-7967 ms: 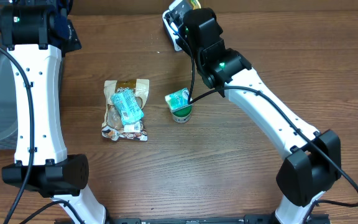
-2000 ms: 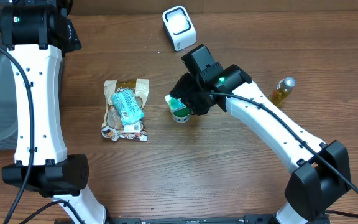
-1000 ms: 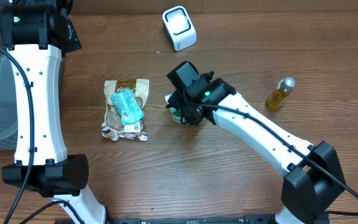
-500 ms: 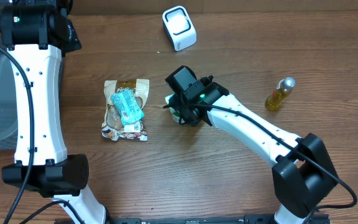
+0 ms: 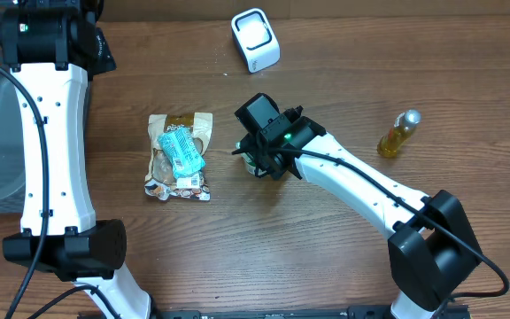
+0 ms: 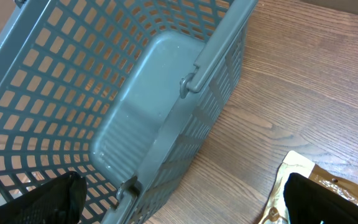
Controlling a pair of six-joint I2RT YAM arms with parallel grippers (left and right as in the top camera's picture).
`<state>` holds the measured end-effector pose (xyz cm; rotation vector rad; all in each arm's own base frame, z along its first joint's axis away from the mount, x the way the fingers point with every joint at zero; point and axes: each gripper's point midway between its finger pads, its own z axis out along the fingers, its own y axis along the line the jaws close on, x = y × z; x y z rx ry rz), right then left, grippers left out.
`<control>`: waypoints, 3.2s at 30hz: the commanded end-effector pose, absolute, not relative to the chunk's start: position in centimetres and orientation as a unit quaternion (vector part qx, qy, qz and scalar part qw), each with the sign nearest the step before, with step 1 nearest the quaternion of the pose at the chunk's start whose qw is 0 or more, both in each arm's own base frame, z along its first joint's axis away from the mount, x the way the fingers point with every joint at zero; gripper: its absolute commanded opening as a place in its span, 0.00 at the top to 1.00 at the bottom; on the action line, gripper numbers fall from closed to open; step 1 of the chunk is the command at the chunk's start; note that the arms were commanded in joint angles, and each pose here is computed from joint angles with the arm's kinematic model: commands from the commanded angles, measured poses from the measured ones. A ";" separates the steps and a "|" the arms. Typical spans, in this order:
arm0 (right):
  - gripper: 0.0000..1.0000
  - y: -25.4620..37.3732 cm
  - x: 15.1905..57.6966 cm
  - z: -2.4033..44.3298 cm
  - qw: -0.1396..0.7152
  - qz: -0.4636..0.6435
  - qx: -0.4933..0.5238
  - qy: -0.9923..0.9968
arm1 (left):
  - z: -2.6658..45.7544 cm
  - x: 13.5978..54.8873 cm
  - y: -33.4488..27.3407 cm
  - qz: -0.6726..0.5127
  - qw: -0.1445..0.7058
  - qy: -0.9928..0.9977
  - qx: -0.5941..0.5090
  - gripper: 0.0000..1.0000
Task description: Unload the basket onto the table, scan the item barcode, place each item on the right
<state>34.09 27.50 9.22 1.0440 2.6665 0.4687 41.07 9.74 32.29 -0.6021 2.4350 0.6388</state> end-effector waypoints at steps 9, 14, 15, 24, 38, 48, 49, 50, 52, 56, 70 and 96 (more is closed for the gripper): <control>0.96 27.7 34.4 12.4 0.168 0.156 0.164 0.959 | 33.3 41.0 10.0 0.246 0.284 0.900 -0.220 0.00; 0.96 26.9 33.4 13.6 0.178 0.137 0.078 0.971 | 33.3 41.0 10.0 0.246 0.284 0.900 -0.220 0.01; 0.96 26.6 33.1 13.7 0.174 0.132 0.077 0.973 | 33.3 41.0 10.0 0.246 0.284 0.900 -0.220 0.01; 0.96 24.1 29.8 12.3 0.109 0.076 0.075 0.988 | 33.3 41.0 10.0 0.246 0.284 0.900 -0.220 0.01; 0.96 22.8 25.9 7.9 0.029 0.058 0.073 0.995 | 33.3 41.0 10.0 0.246 0.284 0.900 -0.220 0.00; 0.96 22.1 24.2 4.6 0.002 0.054 0.075 0.996 | 33.3 41.0 10.0 0.246 0.284 0.900 -0.220 0.01; 0.96 22.0 24.1 4.4 0.001 0.053 0.075 0.996 | 33.3 41.0 10.0 0.246 0.284 0.900 -0.220 0.00; 0.96 21.9 24.0 4.2 -0.001 0.051 0.075 0.996 | 33.3 41.0 10.0 0.246 0.284 0.900 -0.220 0.00; 0.96 21.8 23.9 4.0 -0.001 0.051 0.075 0.996 | 33.3 41.0 10.0 0.246 0.284 0.900 -0.220 0.00; 0.96 21.8 23.8 3.6 -0.001 0.051 0.075 0.996 | 33.3 41.0 10.0 0.246 0.284 0.900 -0.220 0.01; 0.96 21.7 23.7 3.6 -0.003 0.049 0.075 0.996 | 33.3 41.0 10.0 0.246 0.284 0.900 -0.220 0.01; 0.25 24.5 27.2 10.6 0.041 0.094 -0.014 0.995 | 33.3 41.0 10.0 0.246 0.284 0.900 -0.220 0.00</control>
